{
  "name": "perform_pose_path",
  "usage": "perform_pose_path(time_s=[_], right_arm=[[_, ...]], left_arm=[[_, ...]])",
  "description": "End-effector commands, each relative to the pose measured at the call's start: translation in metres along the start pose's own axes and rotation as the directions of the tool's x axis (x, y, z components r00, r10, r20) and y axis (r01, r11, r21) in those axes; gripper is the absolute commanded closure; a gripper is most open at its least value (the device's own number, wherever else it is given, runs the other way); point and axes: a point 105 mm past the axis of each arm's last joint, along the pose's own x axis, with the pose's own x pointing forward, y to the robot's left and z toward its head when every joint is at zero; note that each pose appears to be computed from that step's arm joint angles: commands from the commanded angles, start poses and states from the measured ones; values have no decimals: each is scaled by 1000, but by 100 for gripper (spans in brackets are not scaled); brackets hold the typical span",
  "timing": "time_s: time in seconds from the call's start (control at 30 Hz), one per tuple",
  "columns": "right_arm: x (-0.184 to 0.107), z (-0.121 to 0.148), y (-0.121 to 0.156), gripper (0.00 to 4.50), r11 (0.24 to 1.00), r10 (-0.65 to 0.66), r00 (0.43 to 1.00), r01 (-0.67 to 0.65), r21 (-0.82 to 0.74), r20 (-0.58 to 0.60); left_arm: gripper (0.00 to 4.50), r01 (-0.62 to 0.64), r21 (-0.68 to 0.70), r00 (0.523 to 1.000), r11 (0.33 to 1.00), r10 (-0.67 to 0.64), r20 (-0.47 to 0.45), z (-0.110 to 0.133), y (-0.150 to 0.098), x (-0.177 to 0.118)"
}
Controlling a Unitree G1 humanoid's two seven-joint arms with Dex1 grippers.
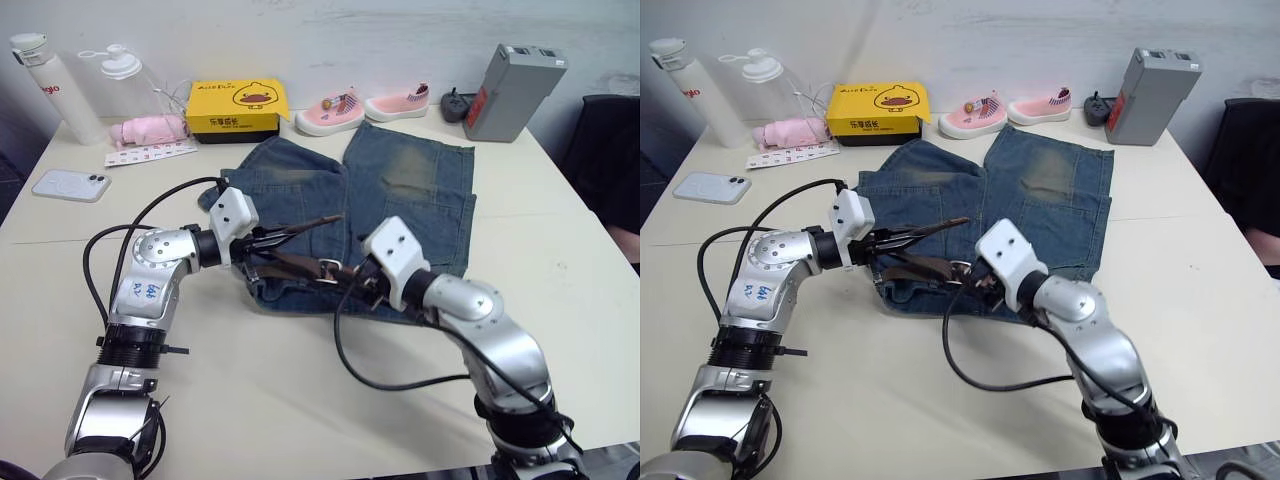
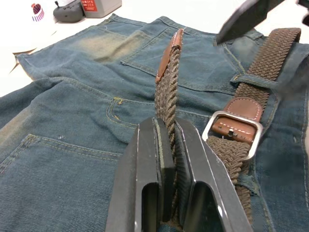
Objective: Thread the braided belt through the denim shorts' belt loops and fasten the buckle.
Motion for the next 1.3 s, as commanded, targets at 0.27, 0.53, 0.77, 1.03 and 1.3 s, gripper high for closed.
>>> perform_pose_path(time_s=[0.27, 0.53, 0.77, 1.03, 1.3], right_arm=[[20, -14, 5, 444, 995, 55, 996, -49, 86, -67], [33, -22, 22, 444, 991, 107, 989, -98, 93, -106], [40, -32, 30, 444, 985, 147, 978, -132, 112, -145], [55, -28, 36, 444, 972, 235, 954, -227, 63, -186], [51, -17, 28, 444, 957, 286, 937, -289, 15, -200]], left_arm=[[450, 26, 16, 1000, 1000, -26, -5, 5, -3, -7], [450, 20, 18, 1000, 1000, -20, -12, 6, -5, -10], [450, 16, 21, 1000, 1000, -15, -11, 8, -6, -11], [450, 15, 24, 1000, 1000, -14, -4, 7, -10, -9], [450, -5, 32, 1000, 999, 5, -3, 6, -8, -10]])
